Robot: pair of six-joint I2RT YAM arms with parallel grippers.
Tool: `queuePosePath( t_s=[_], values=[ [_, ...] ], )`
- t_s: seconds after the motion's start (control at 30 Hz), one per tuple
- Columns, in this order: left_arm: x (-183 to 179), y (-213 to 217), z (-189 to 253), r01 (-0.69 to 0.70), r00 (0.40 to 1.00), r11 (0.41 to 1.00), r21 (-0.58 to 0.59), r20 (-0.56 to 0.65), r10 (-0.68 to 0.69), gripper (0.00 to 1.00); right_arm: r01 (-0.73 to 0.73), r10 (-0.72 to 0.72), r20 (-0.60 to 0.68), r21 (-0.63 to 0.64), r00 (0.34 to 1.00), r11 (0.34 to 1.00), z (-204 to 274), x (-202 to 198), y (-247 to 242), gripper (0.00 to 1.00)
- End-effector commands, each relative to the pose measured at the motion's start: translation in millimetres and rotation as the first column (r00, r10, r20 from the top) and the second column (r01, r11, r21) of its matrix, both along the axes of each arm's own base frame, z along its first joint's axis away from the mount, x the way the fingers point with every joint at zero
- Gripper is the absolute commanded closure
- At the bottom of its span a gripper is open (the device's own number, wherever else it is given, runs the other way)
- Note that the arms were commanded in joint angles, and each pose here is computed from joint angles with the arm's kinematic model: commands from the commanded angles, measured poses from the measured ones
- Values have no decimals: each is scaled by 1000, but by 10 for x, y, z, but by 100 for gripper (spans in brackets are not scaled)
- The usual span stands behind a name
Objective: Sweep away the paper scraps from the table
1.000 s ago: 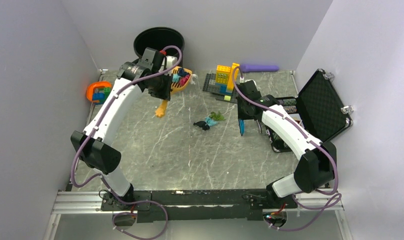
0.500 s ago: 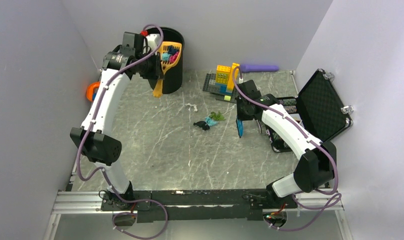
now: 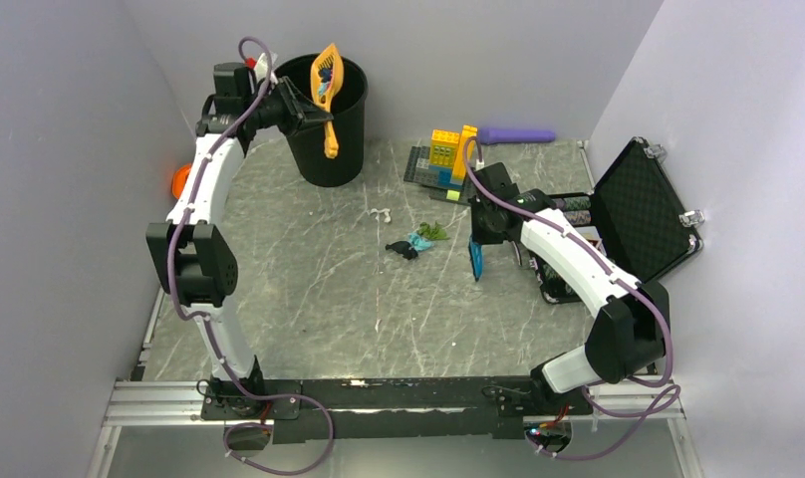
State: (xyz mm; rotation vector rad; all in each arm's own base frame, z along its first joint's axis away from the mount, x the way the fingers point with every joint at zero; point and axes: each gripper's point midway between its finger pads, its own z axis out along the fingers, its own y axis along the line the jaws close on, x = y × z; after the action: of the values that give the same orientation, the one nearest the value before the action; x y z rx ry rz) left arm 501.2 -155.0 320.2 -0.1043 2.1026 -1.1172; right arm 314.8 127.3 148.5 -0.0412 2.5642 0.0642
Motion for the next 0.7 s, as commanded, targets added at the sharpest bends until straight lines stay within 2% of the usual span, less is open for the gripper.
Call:
queuePosePath(
  t_s=[0.0, 0.13, 0.27, 0.37, 0.67],
  values=[
    [-47, -45, 768, 139, 989, 895, -423, 106, -103, 100, 15, -17, 36, 42, 999, 999, 74, 6, 23, 100],
    [-59, 150, 833, 104, 995, 771, -629, 68, -79, 100, 19, -21, 43, 53, 999, 998, 63, 9, 36, 100],
    [-62, 223, 860, 94, 995, 661, -745, 56, -79, 100, 16, -18, 36, 66, 999, 998, 42, 23, 68, 100],
    [-91, 247, 927, 103, 994, 628, -771, 67, -81, 100, 11, -13, 35, 69, 999, 998, 54, 39, 84, 100],
    [-131, 252, 916, 88, 995, 593, -800, 46, -86, 100, 1, -4, 40, 72, 999, 997, 79, 67, 107, 100]
  ],
)
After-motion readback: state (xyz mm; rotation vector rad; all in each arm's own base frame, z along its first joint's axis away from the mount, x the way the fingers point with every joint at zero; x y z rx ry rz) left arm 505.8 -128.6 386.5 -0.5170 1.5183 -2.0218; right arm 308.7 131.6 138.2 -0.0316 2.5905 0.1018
